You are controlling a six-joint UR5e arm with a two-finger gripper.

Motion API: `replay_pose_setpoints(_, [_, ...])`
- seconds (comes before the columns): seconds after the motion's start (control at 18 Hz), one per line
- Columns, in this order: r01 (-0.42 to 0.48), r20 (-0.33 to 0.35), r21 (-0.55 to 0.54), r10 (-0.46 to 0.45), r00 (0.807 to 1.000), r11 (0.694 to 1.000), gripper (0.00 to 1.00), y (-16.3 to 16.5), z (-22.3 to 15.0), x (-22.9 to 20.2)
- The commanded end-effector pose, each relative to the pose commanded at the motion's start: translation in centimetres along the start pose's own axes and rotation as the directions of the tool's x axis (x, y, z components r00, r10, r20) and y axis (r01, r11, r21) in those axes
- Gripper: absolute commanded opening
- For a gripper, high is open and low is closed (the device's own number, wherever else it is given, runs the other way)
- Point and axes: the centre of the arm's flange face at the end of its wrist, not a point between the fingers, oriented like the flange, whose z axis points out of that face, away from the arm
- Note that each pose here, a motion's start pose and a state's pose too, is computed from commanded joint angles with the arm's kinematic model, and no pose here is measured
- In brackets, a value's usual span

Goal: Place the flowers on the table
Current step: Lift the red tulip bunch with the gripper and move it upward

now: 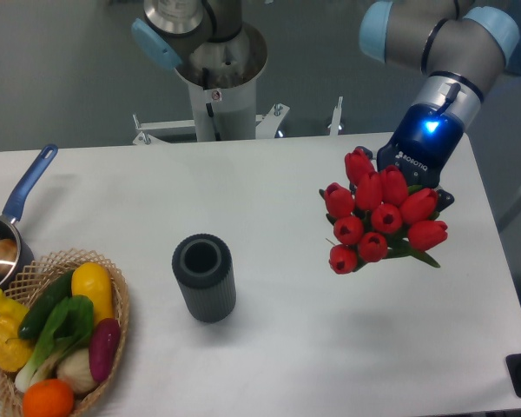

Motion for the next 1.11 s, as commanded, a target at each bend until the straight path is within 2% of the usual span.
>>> replay_pose_setpoints(0.5, [-0.001, 0.023, -0.025, 0.001, 1.0, 1.0, 0.43, 0.0, -0.9, 0.0])
replay_pose_setpoints(0.78, [-0.023, 0.076, -0.135, 0.034, 0.997, 0.991, 0.41, -0.7, -2.1, 0.4])
replay_pose_setpoints(0.94, [-0.035, 0.101, -0.204, 0.056, 0.993, 0.978, 0.36, -1.0, -2.4, 0.7])
replay_pose_setpoints(1.11, [-0.046, 0.128, -0.289, 0.086, 0.988, 0.956, 0.36, -1.4, -2.6, 1.3])
